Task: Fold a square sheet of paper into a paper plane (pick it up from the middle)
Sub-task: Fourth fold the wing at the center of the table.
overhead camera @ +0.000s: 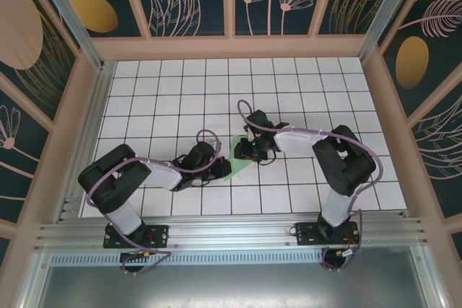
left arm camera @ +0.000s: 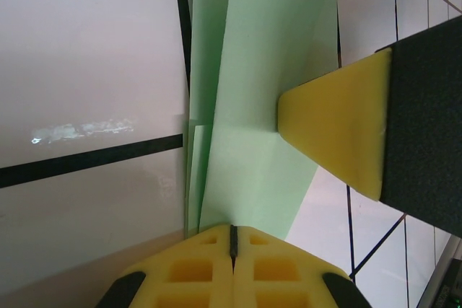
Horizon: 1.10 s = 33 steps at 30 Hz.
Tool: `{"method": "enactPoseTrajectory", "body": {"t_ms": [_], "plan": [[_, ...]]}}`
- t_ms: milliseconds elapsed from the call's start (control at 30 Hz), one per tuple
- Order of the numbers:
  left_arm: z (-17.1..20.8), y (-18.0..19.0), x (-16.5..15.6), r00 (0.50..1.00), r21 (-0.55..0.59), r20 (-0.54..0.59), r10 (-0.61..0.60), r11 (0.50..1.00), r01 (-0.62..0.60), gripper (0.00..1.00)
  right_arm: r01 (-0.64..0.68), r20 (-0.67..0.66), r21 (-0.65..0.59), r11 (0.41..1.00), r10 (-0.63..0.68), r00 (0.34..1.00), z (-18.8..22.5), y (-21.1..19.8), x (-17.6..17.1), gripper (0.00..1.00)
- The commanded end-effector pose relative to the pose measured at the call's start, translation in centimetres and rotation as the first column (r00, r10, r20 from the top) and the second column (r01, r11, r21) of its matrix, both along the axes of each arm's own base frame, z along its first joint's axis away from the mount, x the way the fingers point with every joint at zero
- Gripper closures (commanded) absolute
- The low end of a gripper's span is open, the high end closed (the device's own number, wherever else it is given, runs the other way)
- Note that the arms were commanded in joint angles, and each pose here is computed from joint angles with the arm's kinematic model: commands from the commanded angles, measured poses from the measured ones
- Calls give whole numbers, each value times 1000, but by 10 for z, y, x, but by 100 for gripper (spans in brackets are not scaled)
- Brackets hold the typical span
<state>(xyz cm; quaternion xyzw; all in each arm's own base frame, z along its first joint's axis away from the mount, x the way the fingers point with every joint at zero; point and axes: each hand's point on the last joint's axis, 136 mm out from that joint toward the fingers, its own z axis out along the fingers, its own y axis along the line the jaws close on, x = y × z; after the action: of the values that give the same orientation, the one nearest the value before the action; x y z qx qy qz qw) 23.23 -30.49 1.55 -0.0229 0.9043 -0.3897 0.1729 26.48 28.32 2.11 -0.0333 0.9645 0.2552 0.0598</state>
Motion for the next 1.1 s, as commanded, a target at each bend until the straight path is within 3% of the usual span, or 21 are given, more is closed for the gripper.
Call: {"method": "enactPoseTrajectory", "body": {"t_ms": [0,333,633,900,1067], "plan": [[-17,15,-6,999,79,-40,31,996,-28,100,15,-26,-83,996,-17,1000,-18,-11,0,62],[45,2,12,996,-43,63,62,997,-59,86,40,-89,-313,949,-71,993,-55,-39,-10,60],[60,35,22,969,11,129,210,977,-213,83,56,-100,-388,920,-103,990,-65,-51,-13,59],[67,-2,11,994,-115,91,66,992,-56,83,67,-115,-412,909,-125,985,-70,-53,-16,57],[54,-15,7,999,-128,49,21,992,-14,91,68,-118,-420,905,-129,985,-71,-55,-17,57]]}}
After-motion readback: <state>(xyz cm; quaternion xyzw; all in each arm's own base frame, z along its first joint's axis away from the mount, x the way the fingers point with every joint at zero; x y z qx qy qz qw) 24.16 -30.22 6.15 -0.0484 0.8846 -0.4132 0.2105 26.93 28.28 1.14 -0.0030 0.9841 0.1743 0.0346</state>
